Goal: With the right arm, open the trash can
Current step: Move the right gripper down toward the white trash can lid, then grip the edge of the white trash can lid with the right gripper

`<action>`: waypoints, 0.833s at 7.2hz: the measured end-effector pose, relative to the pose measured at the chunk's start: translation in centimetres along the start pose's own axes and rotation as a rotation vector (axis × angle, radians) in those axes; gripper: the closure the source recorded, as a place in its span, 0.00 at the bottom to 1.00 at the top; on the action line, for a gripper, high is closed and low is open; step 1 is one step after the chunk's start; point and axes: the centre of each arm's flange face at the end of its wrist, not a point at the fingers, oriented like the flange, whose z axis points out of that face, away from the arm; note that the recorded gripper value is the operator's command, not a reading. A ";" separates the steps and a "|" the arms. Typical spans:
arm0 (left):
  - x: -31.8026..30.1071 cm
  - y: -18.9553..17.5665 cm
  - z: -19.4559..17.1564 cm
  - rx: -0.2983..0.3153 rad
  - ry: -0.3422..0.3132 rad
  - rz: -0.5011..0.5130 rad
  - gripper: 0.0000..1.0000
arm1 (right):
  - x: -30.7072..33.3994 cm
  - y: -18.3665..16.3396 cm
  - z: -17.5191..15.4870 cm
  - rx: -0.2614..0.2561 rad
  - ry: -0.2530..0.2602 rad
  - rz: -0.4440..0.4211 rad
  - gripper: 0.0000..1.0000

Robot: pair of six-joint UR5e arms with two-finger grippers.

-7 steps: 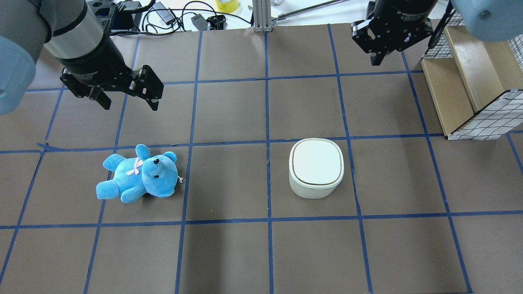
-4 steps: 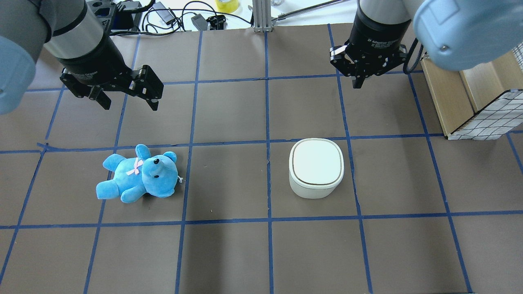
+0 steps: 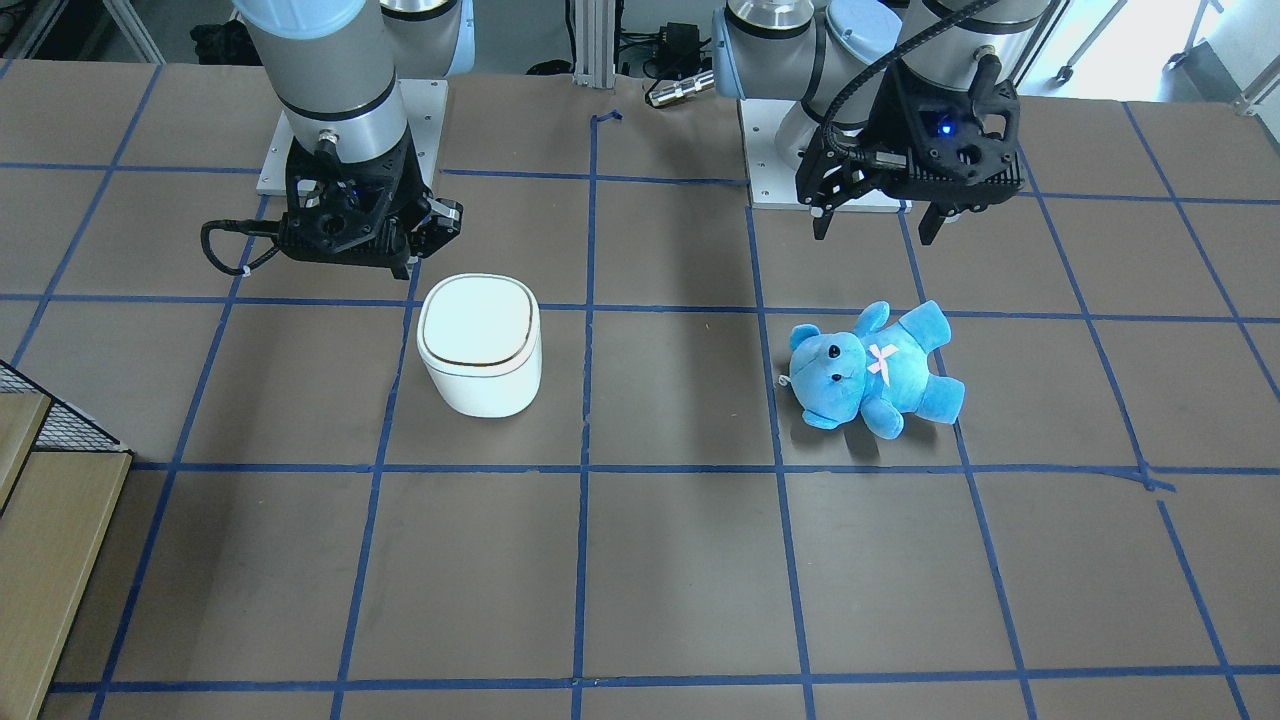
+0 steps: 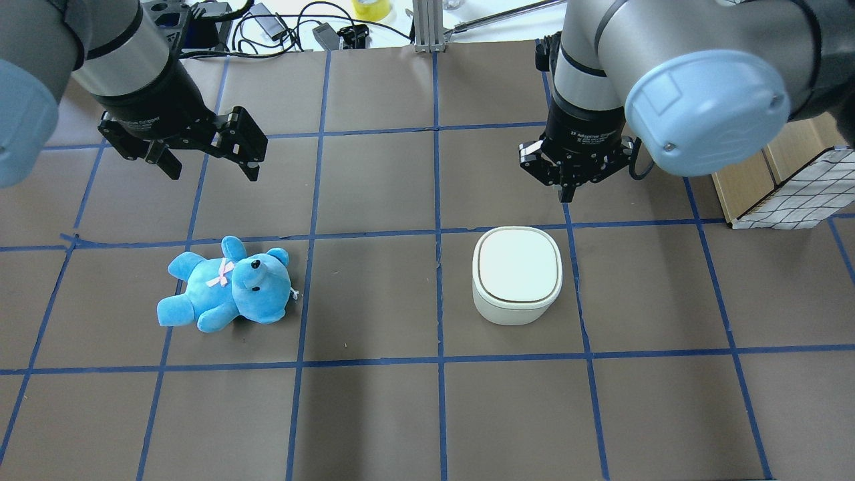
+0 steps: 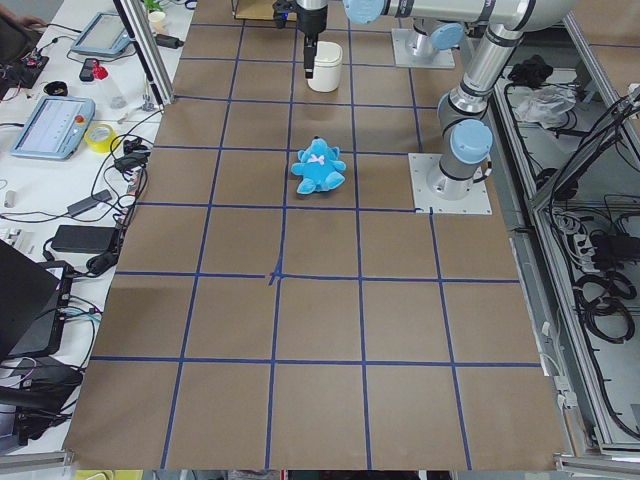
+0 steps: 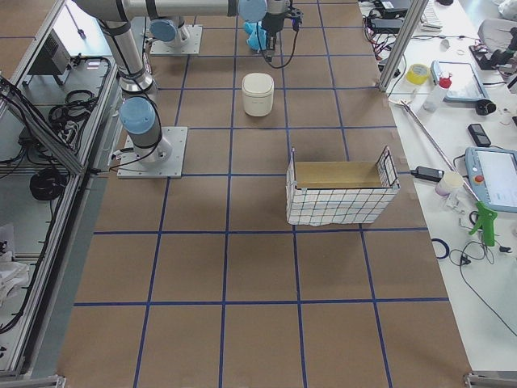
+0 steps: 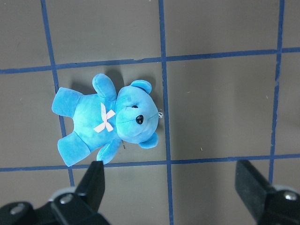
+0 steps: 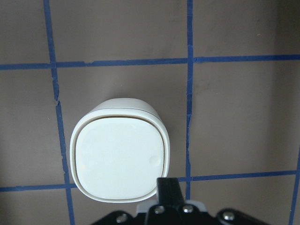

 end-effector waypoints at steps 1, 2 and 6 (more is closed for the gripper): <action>0.0 0.0 0.0 0.000 0.000 0.000 0.00 | -0.1 -0.1 1.7 -0.006 0.002 -0.003 1.00; 0.0 0.0 0.0 0.000 0.000 0.000 0.00 | -0.2 -0.1 3.6 0.003 0.000 -0.004 1.00; 0.0 0.0 0.0 0.000 0.000 0.000 0.00 | -0.3 1.3 10.5 0.002 -0.006 -0.005 1.00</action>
